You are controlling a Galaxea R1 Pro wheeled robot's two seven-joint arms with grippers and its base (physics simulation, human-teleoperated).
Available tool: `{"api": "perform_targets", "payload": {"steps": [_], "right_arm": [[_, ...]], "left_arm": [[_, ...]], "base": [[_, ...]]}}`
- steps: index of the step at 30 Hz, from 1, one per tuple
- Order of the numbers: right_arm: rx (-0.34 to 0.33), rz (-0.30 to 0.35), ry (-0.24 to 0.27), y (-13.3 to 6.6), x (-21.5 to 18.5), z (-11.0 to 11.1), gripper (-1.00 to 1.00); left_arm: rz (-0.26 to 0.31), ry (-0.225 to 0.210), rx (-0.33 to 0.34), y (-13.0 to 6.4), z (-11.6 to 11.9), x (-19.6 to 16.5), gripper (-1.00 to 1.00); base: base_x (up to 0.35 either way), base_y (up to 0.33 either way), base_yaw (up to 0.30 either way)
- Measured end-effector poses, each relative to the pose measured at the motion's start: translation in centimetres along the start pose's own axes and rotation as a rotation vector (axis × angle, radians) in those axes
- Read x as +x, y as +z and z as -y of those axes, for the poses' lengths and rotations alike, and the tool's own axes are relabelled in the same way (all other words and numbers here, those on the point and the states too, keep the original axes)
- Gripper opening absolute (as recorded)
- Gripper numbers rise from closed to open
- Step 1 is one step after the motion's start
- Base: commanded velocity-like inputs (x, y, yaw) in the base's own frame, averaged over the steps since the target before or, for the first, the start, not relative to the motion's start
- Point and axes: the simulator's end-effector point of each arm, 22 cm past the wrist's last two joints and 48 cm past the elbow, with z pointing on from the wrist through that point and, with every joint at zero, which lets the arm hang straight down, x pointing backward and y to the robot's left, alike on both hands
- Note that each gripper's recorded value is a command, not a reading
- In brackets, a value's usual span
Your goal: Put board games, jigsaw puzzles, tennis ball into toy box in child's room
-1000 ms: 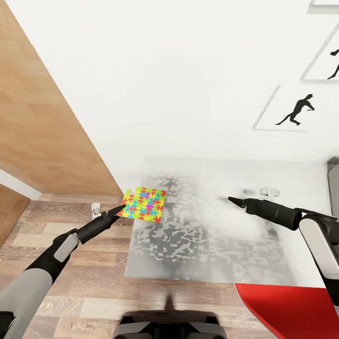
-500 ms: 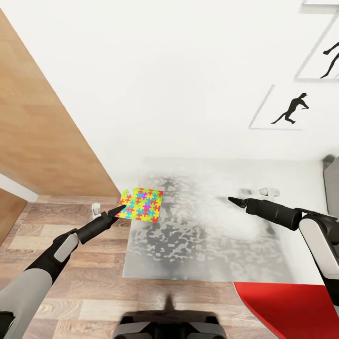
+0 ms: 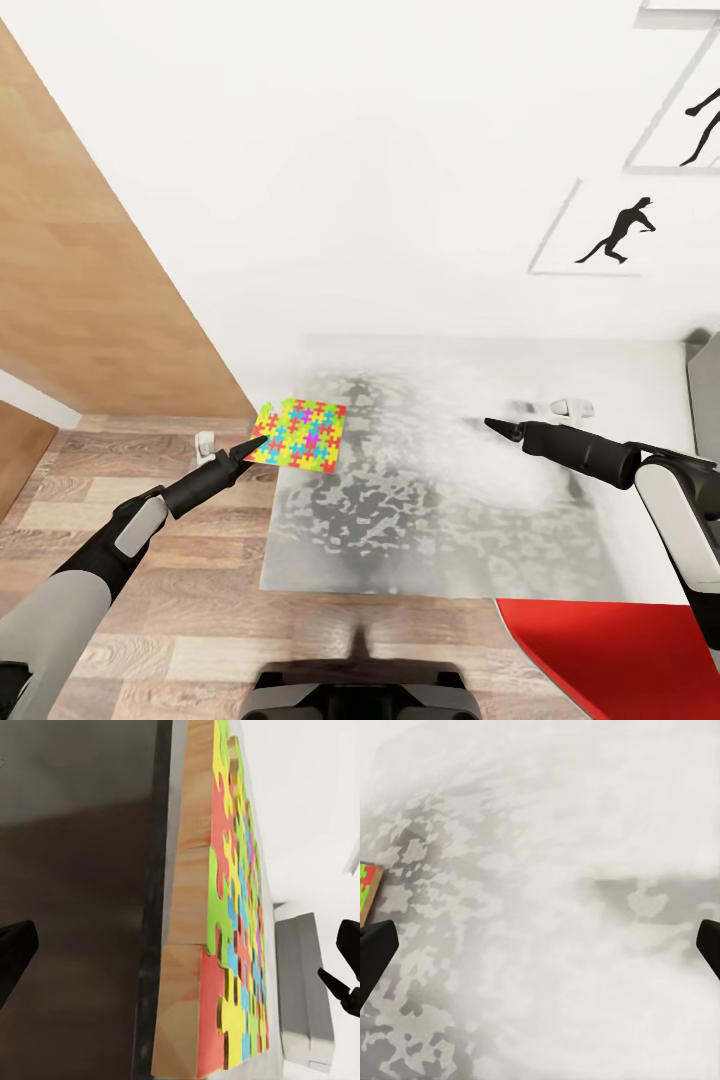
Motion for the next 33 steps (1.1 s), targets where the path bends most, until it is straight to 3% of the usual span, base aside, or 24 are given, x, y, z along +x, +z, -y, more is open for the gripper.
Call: {"api": "perform_targets", "payload": {"steps": [9, 10, 27, 33], "right_arm": [[0.0, 0.0, 0.0, 0.0, 0.0, 0.0, 1.0], [0.0, 0.0, 0.0, 0.0, 0.0, 0.0, 1.0], [0.0, 0.0, 0.0, 0.0, 0.0, 0.0, 1.0], [-0.001, 0.0, 0.0, 0.0, 0.0, 0.0, 1.0]], "left_arm": [[-0.002, 0.001, -0.004, 0.0, -0.1, 0.1, 1.0], [-0.002, 0.001, -0.004, 0.0, -0.1, 0.1, -1.0], [0.001, -0.018, 0.013, 0.1, 0.4, 0.0, -1.0], [-0.009, -0.047, 0.049, 0.6, 1.6, 0.1, -1.0]], "base": [[0.0, 0.0, -0.002], [0.0, 0.0, 0.0], [0.0, 0.0, 0.0], [0.0, 0.0, 0.0]]}}
